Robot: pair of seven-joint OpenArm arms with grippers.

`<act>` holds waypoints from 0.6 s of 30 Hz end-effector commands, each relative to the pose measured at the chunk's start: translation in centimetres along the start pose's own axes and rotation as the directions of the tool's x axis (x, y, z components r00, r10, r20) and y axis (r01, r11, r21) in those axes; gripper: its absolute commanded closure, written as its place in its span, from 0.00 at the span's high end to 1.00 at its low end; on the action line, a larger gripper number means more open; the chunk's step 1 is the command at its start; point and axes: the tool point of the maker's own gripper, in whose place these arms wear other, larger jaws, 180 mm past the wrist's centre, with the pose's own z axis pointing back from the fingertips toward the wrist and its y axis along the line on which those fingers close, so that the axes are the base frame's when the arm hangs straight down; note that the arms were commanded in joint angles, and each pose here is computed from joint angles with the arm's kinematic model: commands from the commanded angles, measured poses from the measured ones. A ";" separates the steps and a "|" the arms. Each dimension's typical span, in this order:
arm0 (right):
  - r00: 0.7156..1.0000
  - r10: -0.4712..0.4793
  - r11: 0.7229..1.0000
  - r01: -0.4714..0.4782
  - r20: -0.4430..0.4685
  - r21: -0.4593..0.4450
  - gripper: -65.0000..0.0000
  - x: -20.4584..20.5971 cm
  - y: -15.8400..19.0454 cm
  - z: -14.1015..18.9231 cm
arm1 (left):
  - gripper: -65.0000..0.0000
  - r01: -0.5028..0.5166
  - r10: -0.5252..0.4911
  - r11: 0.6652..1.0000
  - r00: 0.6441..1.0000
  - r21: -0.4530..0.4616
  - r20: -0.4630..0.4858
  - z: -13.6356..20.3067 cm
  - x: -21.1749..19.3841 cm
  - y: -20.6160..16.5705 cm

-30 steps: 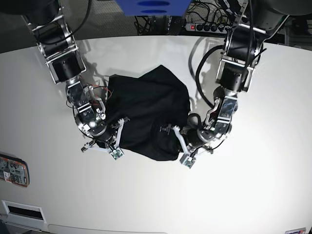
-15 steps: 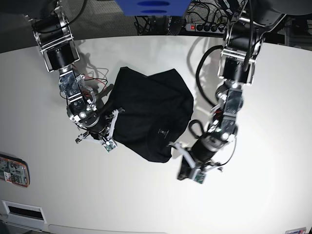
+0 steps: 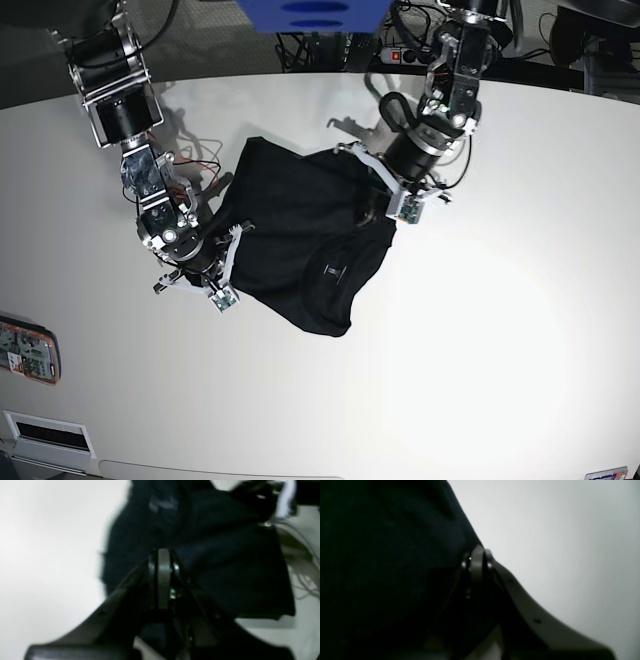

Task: Fold the T-shirt properly
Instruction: 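Pull and square the bundle edges with both grippers, then release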

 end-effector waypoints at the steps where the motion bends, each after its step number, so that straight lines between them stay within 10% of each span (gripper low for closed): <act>1: 0.996 0.017 1.000 -0.017 -0.091 0.000 0.00 -2.0 -0.3 0.1 | 0.00 -0.013 0.013 1.000 1.000 -0.007 0.022 -0.4 0.1 -0.1; 18: 0.991 0.073 0.996 -0.068 -0.108 0.049 0.00 -5.8 3.0 3.3 | 0.00 0.036 -0.036 0.999 0.999 0.033 -0.013 -3.7 -1.0 5.0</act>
